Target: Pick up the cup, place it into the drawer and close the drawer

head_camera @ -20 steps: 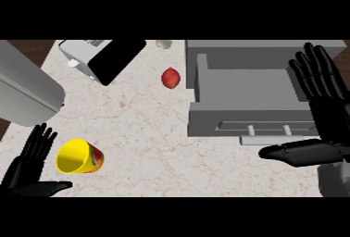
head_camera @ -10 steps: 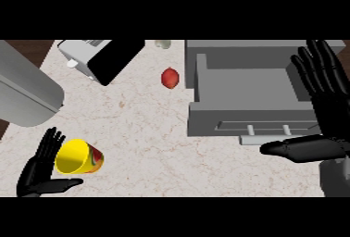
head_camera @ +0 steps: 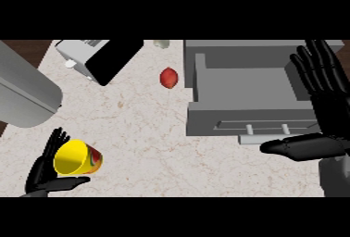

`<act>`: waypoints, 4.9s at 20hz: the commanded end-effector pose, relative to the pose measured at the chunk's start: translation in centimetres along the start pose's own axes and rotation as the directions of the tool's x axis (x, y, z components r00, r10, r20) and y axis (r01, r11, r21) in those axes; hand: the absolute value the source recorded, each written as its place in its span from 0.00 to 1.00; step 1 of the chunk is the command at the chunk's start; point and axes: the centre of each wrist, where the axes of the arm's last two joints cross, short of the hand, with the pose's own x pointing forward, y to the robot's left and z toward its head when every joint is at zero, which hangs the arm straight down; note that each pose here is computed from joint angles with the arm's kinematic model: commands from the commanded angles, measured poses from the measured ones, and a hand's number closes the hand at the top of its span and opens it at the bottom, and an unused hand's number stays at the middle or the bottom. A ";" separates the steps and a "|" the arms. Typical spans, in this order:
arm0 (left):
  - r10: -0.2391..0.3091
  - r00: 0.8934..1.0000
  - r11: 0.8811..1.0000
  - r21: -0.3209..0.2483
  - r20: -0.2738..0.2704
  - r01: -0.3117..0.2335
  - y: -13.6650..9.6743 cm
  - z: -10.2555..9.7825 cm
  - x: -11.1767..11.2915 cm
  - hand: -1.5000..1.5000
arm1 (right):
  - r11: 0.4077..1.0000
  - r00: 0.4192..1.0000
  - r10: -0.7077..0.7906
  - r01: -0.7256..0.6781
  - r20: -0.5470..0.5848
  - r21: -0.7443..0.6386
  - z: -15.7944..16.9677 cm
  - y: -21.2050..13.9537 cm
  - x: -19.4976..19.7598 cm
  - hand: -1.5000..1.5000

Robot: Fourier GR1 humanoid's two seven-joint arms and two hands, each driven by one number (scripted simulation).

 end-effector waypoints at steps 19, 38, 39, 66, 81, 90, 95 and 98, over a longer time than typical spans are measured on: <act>0.128 0.955 0.986 -0.139 0.268 -0.094 -4.1 -3.4 0.4 1.00 | 1.000 0.999 0.026 -0.026 -0.019 0.010 0.1 0.3 0.9 0.00; 0.192 0.844 0.981 -0.100 0.502 -0.163 -14.0 -11.2 4.3 1.00 | 1.000 1.000 0.026 -0.026 -0.014 0.004 0.4 -2.1 0.8 0.00; 0.206 0.849 0.977 -0.155 0.486 -0.148 -15.5 -13.5 6.6 1.00 | 1.000 1.000 0.021 -0.021 -0.022 -0.008 -0.8 -1.0 -0.7 0.00; 0.025 0.918 0.963 -0.254 0.397 0.084 -35.9 -21.6 32.0 1.00 | 0.999 0.999 0.048 -0.048 -0.007 -0.011 0.5 -1.6 -1.0 0.00; -0.249 0.947 0.895 -0.326 0.201 0.305 -36.9 -21.8 28.0 1.00 | 0.997 0.999 0.004 -0.007 0.042 0.072 -2.5 -0.3 -0.4 0.00; -0.145 0.966 0.924 -0.319 0.213 0.209 -36.0 -21.2 25.5 0.00 | 0.971 0.994 -0.090 0.075 0.056 0.226 -3.5 1.9 -0.3 0.00; 0.059 0.966 0.932 -0.360 0.253 0.037 -36.4 -21.2 26.9 0.00 | 0.871 0.980 -0.188 0.136 0.066 0.472 -4.2 4.3 0.4 1.00; 0.137 0.946 0.940 -0.341 0.294 -0.030 -36.3 -21.1 26.9 0.00 | 0.806 0.980 -0.197 0.166 -0.007 0.569 -3.2 4.3 -0.5 1.00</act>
